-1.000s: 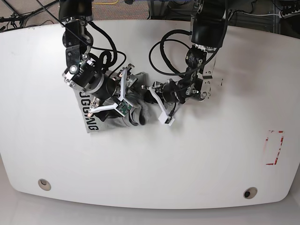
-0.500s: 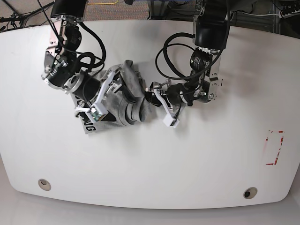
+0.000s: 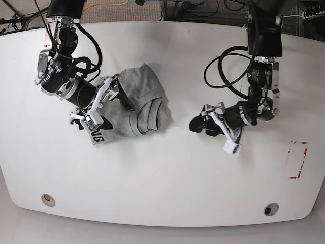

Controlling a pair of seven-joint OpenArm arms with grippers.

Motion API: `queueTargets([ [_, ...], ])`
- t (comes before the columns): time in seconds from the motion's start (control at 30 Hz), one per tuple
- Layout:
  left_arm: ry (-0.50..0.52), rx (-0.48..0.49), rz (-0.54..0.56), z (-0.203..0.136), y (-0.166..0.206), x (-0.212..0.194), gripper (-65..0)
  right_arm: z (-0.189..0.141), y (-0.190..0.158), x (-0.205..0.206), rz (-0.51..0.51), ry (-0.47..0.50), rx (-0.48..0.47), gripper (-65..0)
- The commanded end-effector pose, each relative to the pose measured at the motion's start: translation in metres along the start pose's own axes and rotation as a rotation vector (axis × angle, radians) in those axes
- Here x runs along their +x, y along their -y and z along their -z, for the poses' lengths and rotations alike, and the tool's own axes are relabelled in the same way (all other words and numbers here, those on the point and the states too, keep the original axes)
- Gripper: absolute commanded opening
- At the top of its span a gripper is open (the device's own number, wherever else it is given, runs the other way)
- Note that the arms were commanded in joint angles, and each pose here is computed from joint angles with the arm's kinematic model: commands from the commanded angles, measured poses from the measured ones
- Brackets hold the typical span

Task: Fold the T-shirt properly
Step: 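Lower the folded bundle and flatten it with both grippers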

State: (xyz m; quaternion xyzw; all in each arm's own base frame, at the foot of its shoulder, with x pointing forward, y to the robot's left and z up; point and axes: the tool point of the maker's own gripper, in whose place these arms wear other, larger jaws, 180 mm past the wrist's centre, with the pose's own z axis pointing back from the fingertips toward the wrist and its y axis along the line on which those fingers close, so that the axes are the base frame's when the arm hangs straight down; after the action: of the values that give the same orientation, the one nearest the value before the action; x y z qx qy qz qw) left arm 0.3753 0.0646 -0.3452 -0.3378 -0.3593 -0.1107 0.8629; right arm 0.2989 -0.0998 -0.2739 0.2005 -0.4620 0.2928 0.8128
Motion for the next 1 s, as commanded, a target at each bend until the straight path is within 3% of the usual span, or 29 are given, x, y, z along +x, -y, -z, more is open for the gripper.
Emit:
queueTargets([
  [0.0, 0.089, -0.01, 0.064, -0.014, 0.005, 0.038, -26.2, -0.008, 0.019, 0.009, -0.067, -0.002, -0.069, -18.4],
  [0.17, 0.071, -0.066, 0.158, -0.006, 0.038, 0.04, -26.5, -0.01, 0.057, 0.01, -0.152, -0.084, -0.214, -20.9],
  [0.33, -0.004, -0.178, 0.231, 0.02, 0.088, 0.018, -27.1, -0.003, 0.096, 0.005, -0.171, -0.15, -0.327, -37.9],
  [0.4, -0.026, -0.202, 0.26, 0.03, 0.105, 0.01, -30.3, 0.002, 0.11, 0.001, -0.159, -0.158, -0.346, -45.8],
  [0.47, -0.04, -0.214, 0.321, 0.042, 0.126, 0.004, -38.6, 0.011, 0.125, -0.007, -0.125, -0.162, -0.349, -53.9],
  [0.53, -0.04, -0.217, 0.37, 0.052, 0.141, -0.001, -46.5, 0.019, 0.136, -0.013, -0.093, -0.166, -0.347, -57.9],
  [0.73, -0.065, -0.19, 0.48, 0.07, 0.166, -0.026, -62.6, 0.038, 0.156, -0.037, 0.001, -0.199, -0.328, -58.7],
  [0.97, -0.121, -0.178, 0.492, 0.075, 0.176, -0.061, -62.1, 0.048, 0.159, -0.052, 0.047, -0.158, -0.312, -58.7],
])
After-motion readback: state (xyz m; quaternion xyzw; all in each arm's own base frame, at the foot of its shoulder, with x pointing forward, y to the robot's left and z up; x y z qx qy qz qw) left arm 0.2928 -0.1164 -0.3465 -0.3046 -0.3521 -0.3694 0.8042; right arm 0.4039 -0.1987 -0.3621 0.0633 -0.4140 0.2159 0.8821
